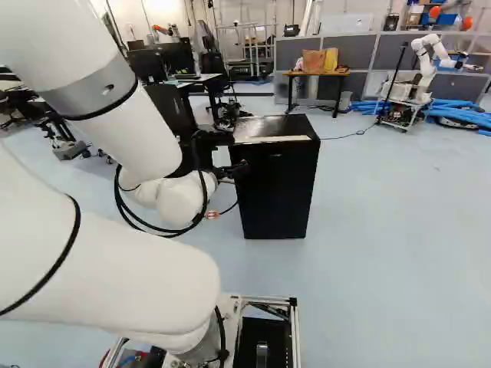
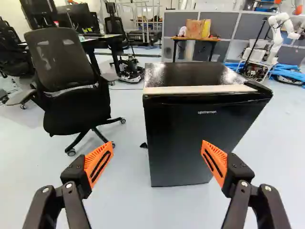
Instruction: Grab a drink from the fridge
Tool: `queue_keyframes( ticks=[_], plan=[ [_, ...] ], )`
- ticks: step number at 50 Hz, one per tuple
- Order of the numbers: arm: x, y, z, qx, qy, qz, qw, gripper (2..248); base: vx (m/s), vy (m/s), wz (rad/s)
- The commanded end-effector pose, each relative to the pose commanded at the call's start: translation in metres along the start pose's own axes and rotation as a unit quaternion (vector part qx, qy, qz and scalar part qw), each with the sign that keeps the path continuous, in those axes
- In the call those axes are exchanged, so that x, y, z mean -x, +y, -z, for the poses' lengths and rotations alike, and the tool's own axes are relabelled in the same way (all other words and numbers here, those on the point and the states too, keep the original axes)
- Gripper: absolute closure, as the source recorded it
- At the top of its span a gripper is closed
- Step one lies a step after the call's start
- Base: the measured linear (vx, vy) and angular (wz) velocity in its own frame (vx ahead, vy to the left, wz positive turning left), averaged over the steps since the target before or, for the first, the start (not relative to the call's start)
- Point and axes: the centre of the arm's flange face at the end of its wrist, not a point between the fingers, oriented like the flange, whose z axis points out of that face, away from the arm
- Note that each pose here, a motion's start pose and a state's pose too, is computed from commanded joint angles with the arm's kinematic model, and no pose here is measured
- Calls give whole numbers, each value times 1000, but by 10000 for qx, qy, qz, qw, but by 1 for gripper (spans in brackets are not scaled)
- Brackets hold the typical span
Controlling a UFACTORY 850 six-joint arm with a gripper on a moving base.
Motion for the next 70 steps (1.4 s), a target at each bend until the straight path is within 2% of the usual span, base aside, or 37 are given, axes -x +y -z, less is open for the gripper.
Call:
queue_keyframes(
  ticks=[18, 70],
  plan=[
    [0, 0, 0, 0, 0, 0, 10000, 3, 84, -5, 170],
    [-1, -4, -1, -24, -3, -22, 10000, 3, 17, -10, 3]
  ],
)
